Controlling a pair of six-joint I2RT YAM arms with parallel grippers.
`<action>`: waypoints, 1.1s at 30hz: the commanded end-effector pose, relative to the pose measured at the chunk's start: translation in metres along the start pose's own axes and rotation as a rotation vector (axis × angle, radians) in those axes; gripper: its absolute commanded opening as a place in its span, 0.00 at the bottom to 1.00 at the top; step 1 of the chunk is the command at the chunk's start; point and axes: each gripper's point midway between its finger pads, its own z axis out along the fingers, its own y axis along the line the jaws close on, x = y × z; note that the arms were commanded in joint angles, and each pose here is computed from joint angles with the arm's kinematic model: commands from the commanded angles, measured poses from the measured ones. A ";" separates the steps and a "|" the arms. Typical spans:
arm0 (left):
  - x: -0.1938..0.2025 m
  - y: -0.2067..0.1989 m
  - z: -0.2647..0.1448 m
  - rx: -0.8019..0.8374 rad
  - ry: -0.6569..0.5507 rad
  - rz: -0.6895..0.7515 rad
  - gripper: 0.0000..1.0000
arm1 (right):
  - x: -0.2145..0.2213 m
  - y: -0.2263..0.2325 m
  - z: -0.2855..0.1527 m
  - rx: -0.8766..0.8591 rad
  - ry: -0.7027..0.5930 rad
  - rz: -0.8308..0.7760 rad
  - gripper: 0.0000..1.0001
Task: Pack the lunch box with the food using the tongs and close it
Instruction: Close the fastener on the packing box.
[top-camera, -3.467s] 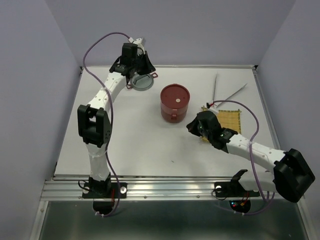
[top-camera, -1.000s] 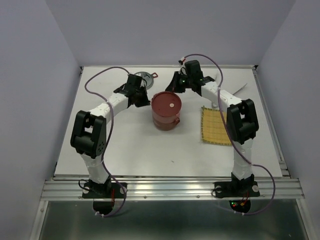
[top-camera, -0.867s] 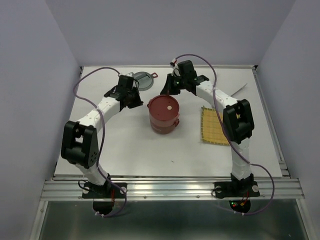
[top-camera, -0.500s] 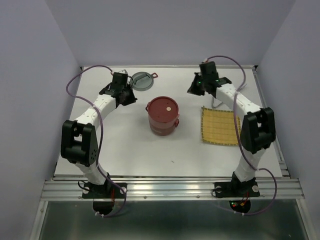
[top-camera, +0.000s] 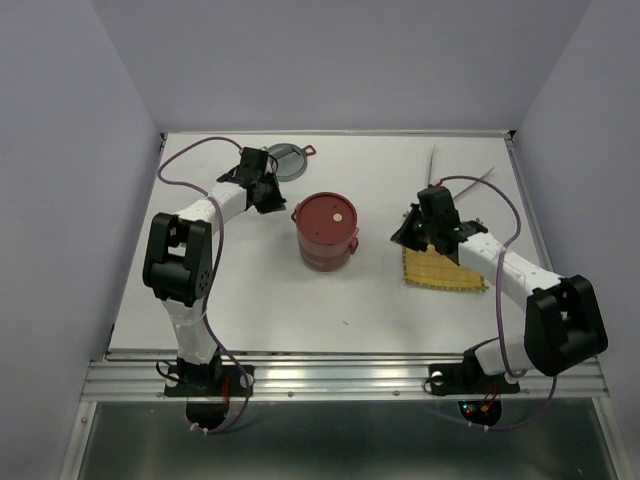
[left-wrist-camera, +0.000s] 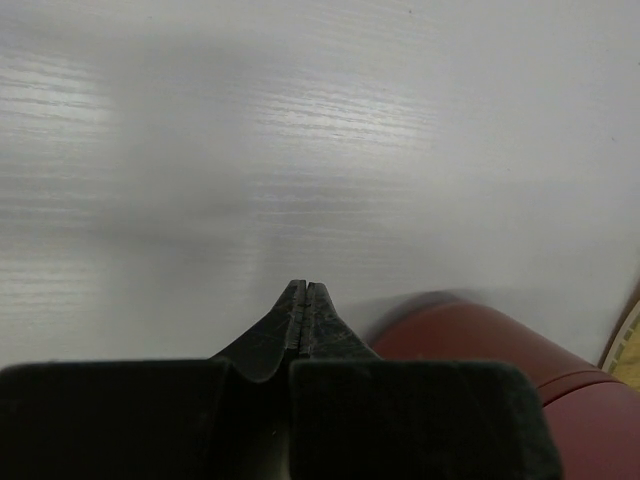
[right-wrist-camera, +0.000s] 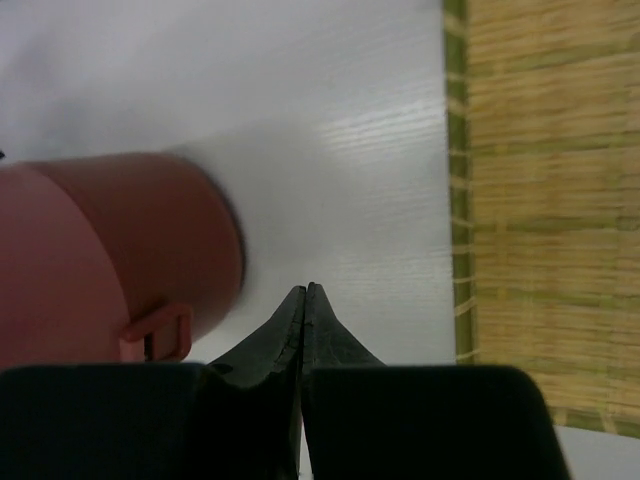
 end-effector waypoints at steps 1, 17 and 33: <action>-0.005 -0.031 -0.007 0.089 -0.032 0.024 0.00 | 0.028 0.040 -0.008 -0.092 0.029 -0.090 0.01; 0.011 -0.037 -0.004 0.116 0.004 0.028 0.00 | 0.060 0.046 0.019 0.034 0.108 -0.098 0.01; 0.034 -0.053 -0.009 0.176 0.038 0.041 0.00 | 0.059 0.099 0.025 -0.061 0.045 -0.127 0.01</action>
